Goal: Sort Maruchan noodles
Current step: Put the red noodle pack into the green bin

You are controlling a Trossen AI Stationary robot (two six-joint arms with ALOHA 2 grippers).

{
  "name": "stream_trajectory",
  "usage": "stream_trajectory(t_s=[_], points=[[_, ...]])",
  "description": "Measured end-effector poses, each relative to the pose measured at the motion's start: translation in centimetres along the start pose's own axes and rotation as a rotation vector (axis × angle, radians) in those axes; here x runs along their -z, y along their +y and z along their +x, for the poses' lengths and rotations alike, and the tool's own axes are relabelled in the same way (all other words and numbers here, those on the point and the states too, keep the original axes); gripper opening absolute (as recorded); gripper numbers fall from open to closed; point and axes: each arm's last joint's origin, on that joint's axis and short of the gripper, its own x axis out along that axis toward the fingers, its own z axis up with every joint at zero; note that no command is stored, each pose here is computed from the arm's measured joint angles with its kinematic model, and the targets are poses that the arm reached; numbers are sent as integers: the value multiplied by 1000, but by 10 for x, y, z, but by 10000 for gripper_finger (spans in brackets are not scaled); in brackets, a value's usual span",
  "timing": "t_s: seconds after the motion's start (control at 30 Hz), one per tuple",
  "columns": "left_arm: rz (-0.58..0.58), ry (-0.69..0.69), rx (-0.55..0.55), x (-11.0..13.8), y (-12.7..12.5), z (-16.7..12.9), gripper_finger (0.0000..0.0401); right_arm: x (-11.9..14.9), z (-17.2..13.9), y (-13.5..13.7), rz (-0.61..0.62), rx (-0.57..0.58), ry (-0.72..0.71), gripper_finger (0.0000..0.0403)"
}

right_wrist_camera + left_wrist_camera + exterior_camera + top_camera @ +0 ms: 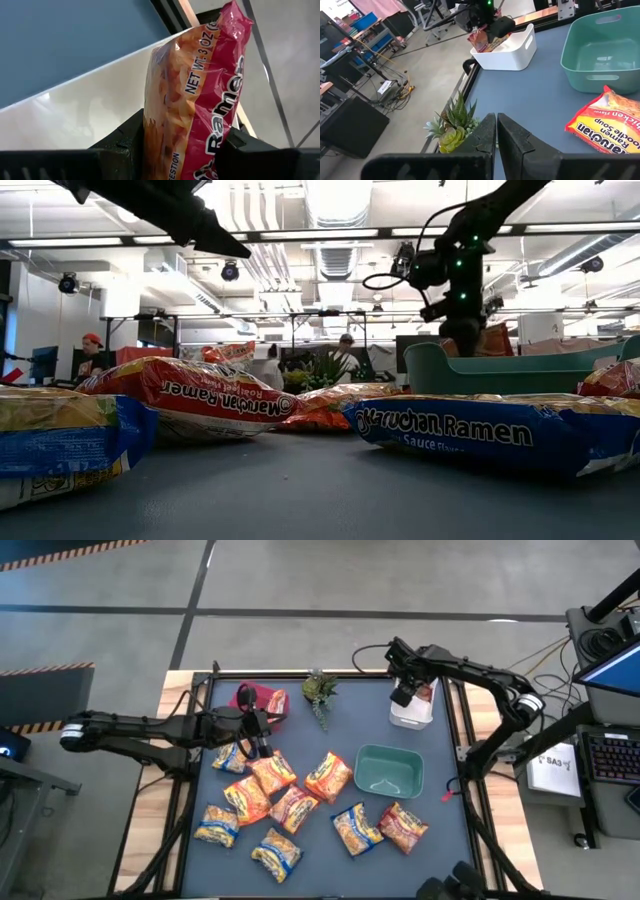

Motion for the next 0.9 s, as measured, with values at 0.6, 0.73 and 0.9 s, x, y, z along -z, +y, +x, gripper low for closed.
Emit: stream_trajectory(t_s=[0.6,0.73,0.9], points=[[-5,-9,-2,-1,0,0,0,7,-40,-6,116,-31,-89,141],[-10,-20,-5,-2,1,0,0,12,-64,-3,169,-93,-180,141],[-17,-20,-6,-2,1,0,0,20,-94,11,225,-259,-292,141]])
